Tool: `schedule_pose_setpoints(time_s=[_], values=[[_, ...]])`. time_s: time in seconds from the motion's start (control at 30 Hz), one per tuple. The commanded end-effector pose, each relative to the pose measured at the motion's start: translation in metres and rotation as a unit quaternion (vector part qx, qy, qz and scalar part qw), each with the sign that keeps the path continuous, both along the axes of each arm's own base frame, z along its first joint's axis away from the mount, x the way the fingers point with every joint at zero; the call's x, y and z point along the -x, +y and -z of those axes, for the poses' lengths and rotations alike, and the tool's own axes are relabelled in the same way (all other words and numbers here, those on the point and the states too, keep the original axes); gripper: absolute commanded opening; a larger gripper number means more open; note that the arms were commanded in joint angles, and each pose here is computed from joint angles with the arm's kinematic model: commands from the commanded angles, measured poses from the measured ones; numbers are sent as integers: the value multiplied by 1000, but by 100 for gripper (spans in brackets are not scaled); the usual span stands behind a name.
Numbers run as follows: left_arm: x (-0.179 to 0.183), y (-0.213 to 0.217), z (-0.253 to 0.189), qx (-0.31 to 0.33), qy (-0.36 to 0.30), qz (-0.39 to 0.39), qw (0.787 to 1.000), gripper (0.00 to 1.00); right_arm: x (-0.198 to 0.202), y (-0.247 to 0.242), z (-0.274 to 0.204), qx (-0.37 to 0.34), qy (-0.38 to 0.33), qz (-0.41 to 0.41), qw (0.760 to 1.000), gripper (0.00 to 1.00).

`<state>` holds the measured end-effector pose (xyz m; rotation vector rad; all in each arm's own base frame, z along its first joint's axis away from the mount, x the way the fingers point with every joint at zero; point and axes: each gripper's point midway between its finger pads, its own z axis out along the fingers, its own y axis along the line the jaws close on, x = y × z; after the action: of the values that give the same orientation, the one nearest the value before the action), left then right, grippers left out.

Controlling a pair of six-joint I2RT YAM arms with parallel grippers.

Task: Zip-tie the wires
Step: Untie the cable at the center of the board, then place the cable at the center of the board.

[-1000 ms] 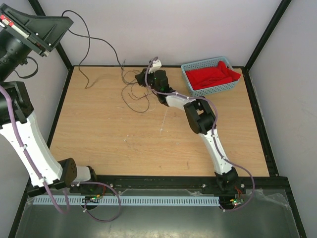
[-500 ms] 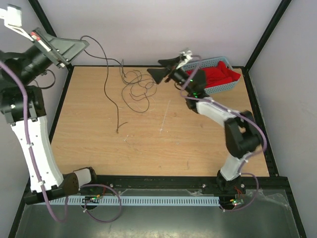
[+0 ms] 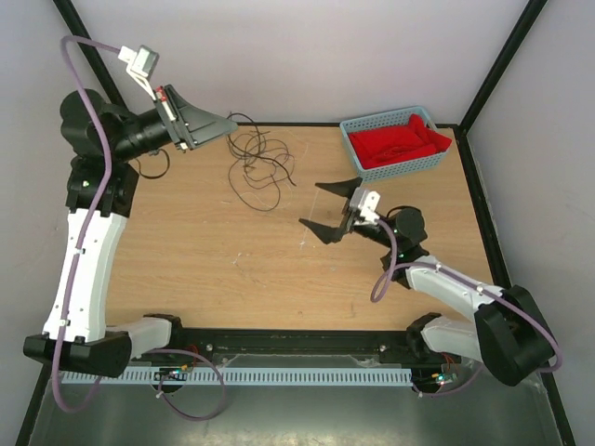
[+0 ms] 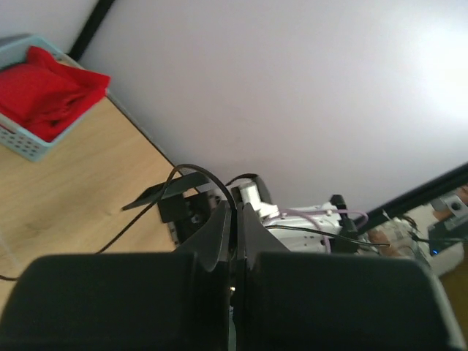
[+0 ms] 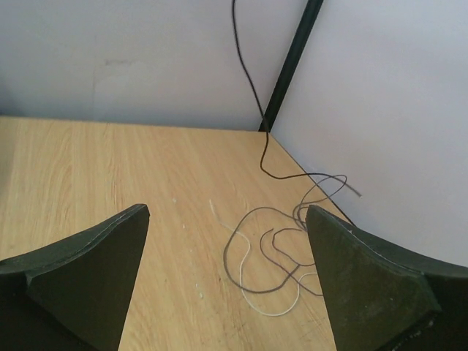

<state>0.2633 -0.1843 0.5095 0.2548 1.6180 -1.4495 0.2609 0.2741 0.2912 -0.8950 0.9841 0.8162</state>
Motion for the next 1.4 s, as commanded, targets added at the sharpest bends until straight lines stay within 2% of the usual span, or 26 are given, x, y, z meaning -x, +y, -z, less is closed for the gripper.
schedule_pose_setpoints(time_s=[0.0, 0.2, 0.33, 0.43, 0.57, 0.7, 1.1, 1.2, 1.37], values=[[8, -21, -12, 17, -15, 30, 999, 0, 0, 5, 19, 40, -63, 29, 997, 99], [21, -56, -15, 27, -7, 85, 996, 0, -16, 44, 48, 47, -31, 2, 998, 99], [28, -65, -21, 30, -13, 99, 995, 0, 4, 71, 61, 34, 2, -72, 997, 99], [31, -66, -25, 31, -18, 105, 994, 0, 28, 71, 67, 12, 9, -105, 994, 100], [33, -66, -27, 31, -19, 109, 993, 0, 31, 62, 78, 12, 16, -87, 996, 99], [37, -65, -31, 31, -27, 111, 993, 0, 39, 64, 85, 30, 30, -107, 993, 97], [47, -64, -43, 33, -47, 118, 991, 0, 32, 55, 102, 57, 34, -68, 995, 98], [46, -65, -42, 34, -42, 120, 991, 0, 37, 59, 101, 63, 32, -88, 994, 99], [45, -65, -42, 34, -40, 119, 991, 0, 17, 66, 97, 58, 22, -55, 997, 99]])
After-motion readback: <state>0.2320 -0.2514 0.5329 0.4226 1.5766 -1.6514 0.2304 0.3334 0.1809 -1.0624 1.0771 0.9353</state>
